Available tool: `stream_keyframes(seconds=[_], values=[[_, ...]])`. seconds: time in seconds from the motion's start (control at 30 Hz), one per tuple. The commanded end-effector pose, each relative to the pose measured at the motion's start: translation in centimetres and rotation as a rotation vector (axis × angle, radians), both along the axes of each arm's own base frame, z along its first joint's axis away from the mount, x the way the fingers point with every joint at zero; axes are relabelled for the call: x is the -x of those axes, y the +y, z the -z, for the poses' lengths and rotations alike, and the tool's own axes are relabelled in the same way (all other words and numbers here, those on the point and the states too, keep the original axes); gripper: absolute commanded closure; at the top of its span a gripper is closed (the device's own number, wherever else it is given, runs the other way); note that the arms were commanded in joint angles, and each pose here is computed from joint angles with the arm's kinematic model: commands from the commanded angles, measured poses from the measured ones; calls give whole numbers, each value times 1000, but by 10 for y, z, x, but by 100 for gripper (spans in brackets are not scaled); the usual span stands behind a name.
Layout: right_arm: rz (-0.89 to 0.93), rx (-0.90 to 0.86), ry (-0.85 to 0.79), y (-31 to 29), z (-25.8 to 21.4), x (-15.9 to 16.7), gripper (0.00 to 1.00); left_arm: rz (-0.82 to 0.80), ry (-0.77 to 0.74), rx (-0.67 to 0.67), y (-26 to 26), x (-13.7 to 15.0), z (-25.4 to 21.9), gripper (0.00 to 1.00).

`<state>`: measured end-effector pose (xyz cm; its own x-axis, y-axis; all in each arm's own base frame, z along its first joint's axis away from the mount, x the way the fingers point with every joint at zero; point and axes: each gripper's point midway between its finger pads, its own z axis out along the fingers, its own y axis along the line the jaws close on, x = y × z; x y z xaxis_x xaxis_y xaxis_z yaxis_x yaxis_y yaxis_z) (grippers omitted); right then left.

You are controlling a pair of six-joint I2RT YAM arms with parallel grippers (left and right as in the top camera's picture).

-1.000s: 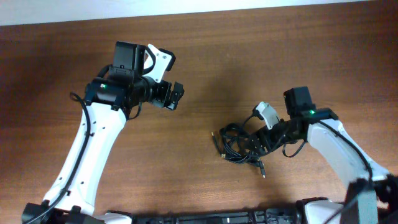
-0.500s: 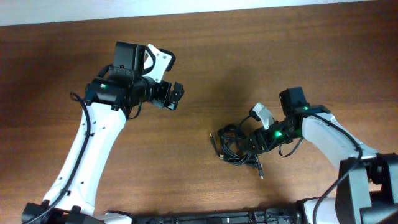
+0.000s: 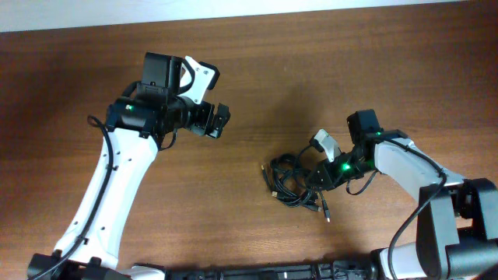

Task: Untangle cables
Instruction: 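Lower the right gripper onto the black cable bundle and grasp it, then lift the bundle with the right gripper toward the left gripper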

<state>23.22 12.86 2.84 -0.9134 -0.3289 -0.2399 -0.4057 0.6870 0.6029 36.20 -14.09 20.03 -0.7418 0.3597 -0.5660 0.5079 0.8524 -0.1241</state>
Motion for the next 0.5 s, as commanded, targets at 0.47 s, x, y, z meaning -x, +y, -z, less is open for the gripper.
stream_keyframes(seconds=[0.47], values=[[-96, -242, -561, 31, -167, -59, 96, 191, 17, 276, -50, 15, -34, 1]])
